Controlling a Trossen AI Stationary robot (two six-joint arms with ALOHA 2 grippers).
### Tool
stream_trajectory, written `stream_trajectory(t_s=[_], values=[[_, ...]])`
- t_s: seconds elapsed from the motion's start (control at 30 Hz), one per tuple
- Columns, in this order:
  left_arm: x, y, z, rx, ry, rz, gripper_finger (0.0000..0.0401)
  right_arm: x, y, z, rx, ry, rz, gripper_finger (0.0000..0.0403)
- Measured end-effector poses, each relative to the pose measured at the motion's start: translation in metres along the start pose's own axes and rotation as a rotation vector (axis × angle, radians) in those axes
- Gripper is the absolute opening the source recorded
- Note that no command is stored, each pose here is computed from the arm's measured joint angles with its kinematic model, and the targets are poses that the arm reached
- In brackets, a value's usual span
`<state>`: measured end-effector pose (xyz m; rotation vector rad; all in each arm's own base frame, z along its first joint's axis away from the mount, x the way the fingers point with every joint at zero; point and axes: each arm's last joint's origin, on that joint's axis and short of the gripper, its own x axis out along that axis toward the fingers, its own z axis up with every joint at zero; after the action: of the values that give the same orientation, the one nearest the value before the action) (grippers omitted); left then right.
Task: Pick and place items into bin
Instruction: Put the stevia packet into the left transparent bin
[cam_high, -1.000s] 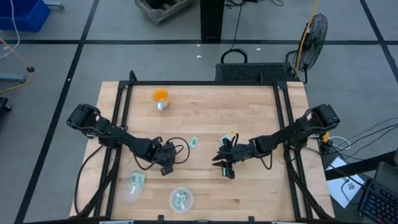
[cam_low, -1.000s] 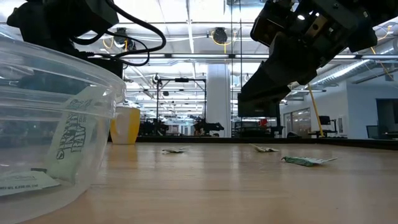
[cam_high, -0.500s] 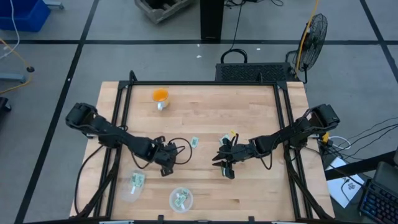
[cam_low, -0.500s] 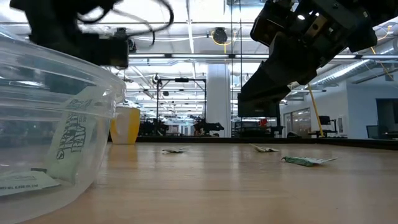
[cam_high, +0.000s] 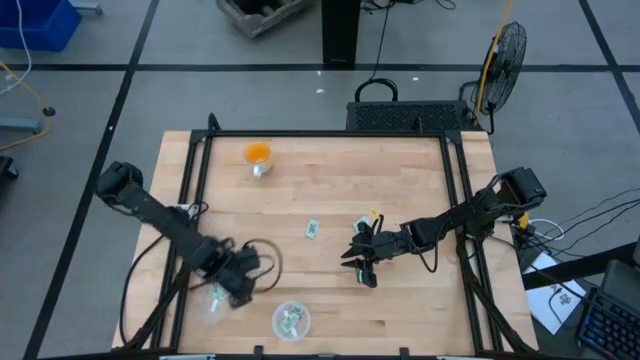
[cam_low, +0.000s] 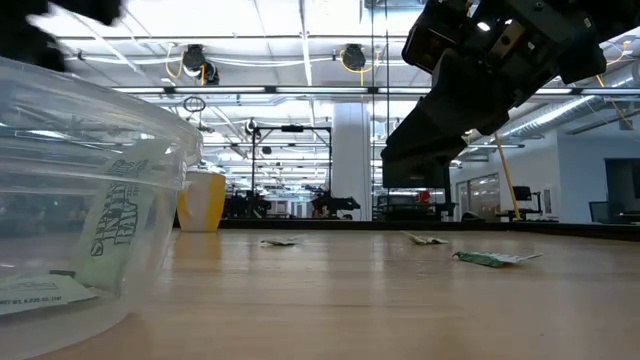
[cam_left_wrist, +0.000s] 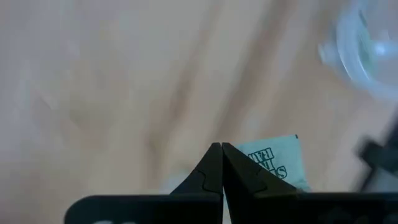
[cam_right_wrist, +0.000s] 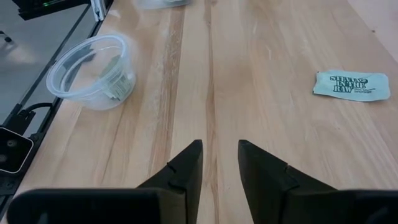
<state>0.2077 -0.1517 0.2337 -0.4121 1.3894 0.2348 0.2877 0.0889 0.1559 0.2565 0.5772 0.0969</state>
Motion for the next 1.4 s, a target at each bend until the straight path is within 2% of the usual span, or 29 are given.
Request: stream_trajectory(t_s=[0.3, 0.53, 0.8, 1.0, 1.1, 1.4], values=[[-0.005, -0.029, -0.077, -0.217, 0.088, -0.019, 0.0003, 0.000, 0.000, 0.000, 0.028, 0.000, 0.000, 0.0098], [0.010, -0.020, -0.111, -0.210, 0.056, 0.075, 0.0003, 0.000, 0.000, 0.000, 0.044, 0.000, -0.001, 0.0098], [0.037, 0.003, -0.120, -0.187, 0.090, 0.171, 0.0006, 0.000, 0.000, 0.000, 0.042, -0.001, -0.002, 0.0098], [0.042, 0.008, -0.121, -0.136, 0.096, 0.192, 0.0003, 0.000, 0.000, 0.000, 0.042, -0.001, -0.003, 0.0098], [0.043, 0.007, -0.121, -0.166, 0.087, 0.176, 0.0009, 0.000, 0.000, 0.000, 0.042, -0.001, -0.003, 0.0098], [0.043, 0.003, -0.121, -0.284, 0.079, 0.145, 0.0061, 0.000, 0.000, 0.000, 0.042, -0.001, -0.003, 0.0098]])
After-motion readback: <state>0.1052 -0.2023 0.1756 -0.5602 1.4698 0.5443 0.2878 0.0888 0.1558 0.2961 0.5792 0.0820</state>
